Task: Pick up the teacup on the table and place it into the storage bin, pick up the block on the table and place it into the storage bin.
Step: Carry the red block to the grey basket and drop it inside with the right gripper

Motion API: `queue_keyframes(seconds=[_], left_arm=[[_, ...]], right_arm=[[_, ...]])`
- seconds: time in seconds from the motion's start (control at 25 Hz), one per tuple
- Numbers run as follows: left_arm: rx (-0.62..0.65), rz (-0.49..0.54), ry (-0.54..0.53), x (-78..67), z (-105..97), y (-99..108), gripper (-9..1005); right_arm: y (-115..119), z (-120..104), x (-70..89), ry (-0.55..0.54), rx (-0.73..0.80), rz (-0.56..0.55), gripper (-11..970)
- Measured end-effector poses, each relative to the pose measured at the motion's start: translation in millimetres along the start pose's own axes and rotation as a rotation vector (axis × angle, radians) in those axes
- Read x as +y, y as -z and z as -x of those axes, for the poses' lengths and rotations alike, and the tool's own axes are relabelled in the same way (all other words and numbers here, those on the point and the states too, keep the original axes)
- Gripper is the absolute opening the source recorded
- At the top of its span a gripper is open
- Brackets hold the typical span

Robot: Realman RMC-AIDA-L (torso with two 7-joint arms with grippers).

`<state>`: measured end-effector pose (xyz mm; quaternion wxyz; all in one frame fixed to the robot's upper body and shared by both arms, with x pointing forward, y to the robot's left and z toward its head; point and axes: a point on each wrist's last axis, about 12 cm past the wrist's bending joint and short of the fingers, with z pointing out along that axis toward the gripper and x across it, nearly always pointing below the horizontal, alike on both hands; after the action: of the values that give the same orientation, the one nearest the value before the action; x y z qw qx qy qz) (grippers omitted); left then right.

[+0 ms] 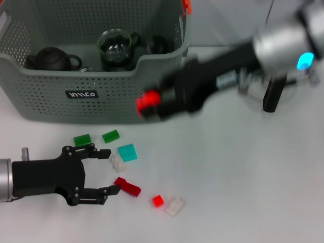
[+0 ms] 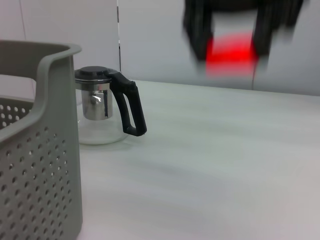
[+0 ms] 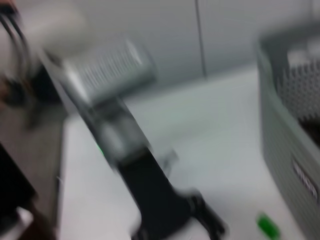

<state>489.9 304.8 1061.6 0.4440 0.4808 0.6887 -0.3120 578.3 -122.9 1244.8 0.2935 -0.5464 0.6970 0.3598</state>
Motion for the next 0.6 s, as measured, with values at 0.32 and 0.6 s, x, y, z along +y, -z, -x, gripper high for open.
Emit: queue_keyframes(seconds=[0.32, 0.6], left_arm=[[0.001, 0.0, -0.011, 2.3, 2, 0, 844], [0.001, 0.003, -0.014, 4.6, 4, 1, 844]], right_arm=[[8, 62, -38.7, -0.043, -0.193, -0.13, 433], [-57, 83, -81.3, -0.005, -0.101, -0.404, 433]])
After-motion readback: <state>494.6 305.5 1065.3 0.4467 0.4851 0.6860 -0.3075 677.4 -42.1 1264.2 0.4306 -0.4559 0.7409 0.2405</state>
